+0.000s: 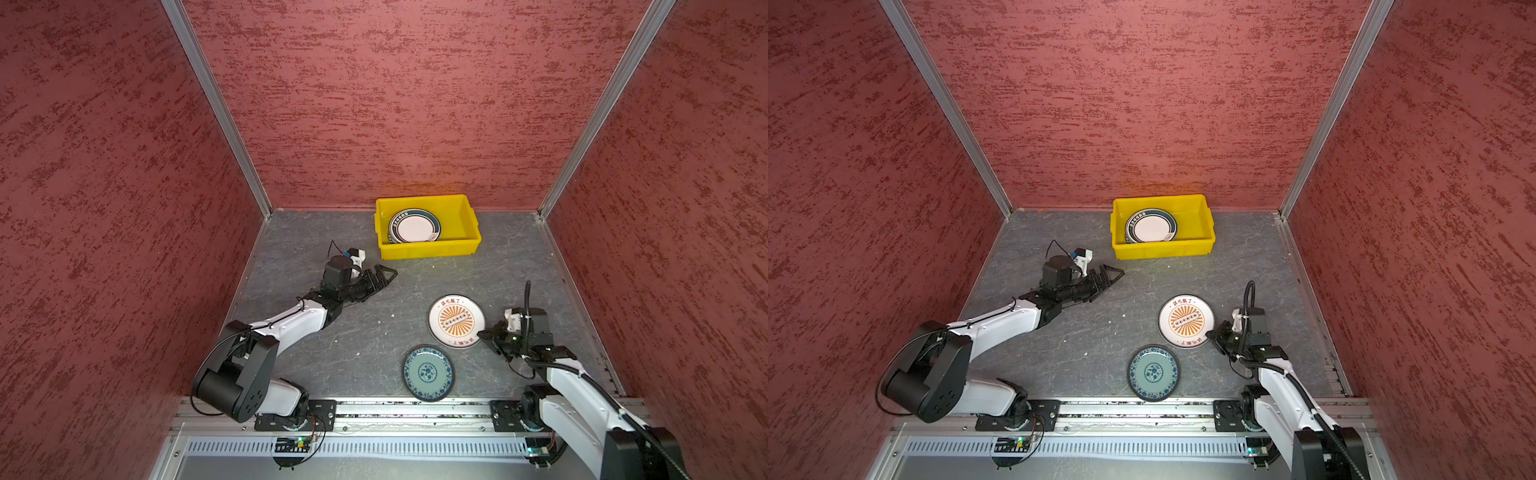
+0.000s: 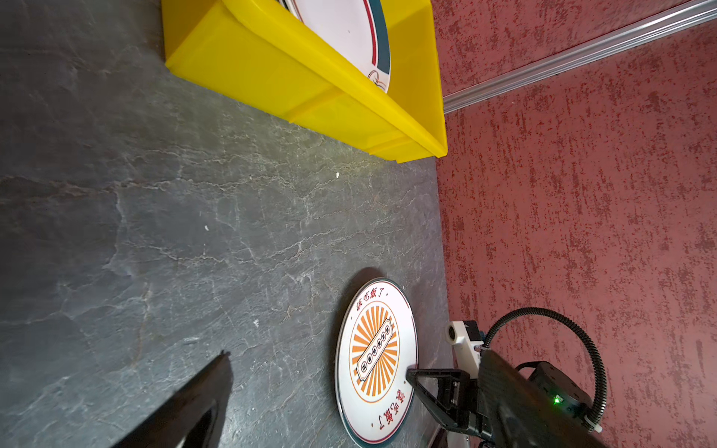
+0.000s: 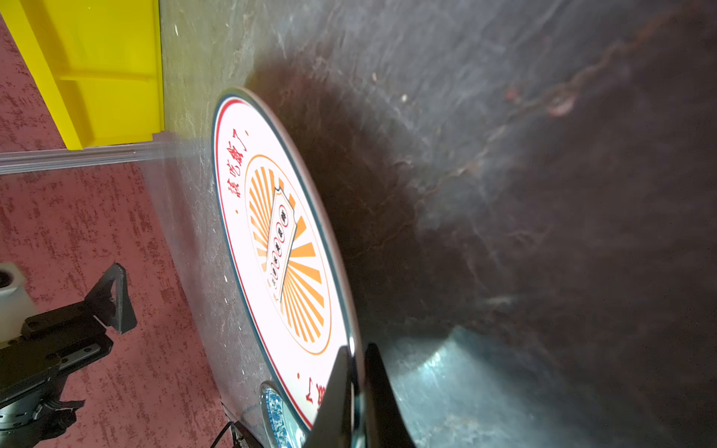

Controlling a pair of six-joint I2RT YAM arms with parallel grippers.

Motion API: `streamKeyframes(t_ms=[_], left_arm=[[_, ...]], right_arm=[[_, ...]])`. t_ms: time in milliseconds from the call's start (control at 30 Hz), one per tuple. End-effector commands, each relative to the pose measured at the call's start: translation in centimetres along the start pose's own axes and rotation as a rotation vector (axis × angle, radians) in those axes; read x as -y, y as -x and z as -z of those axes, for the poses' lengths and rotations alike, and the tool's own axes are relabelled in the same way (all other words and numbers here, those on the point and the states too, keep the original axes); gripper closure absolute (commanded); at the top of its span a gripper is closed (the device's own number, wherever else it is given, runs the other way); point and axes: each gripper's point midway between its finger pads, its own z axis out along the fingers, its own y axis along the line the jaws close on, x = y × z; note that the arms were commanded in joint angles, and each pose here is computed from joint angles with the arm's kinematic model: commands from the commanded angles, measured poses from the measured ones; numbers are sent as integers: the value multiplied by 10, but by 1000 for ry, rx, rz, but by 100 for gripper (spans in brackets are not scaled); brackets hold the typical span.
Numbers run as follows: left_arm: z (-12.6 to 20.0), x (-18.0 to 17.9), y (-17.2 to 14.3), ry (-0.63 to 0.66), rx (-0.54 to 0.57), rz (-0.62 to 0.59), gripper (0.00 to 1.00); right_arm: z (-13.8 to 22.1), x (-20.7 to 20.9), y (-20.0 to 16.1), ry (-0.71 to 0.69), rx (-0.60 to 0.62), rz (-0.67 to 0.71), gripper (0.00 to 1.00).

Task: Place the plates into the plastic bin on the countertop
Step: Pick up the plate from the bottom-right of the table.

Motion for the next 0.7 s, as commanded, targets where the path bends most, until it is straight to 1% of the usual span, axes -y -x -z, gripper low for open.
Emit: streamKeyframes(t_ms=[0, 133, 233, 367, 567, 667], left_arm=[[-6, 7, 5, -12, 9, -14, 1], [-10, 7, 2, -8, -6, -14, 1], [-13, 9, 1, -8, -18, -15, 1], [-15, 13, -1, -20, -25, -19, 1], [-23, 18, -1, -71, -52, 16, 0], [-28, 24, 1, -99, -60, 24, 1]], right_arm=[[-4, 15, 3, -39, 37, -33, 100], [-2, 5, 11, -12, 68, -23, 100], [1, -13, 18, 49, 85, -13, 100], [11, -47, 29, 141, 104, 12, 100], [33, -109, 46, 297, 129, 64, 100], [40, -129, 51, 346, 129, 81, 100]])
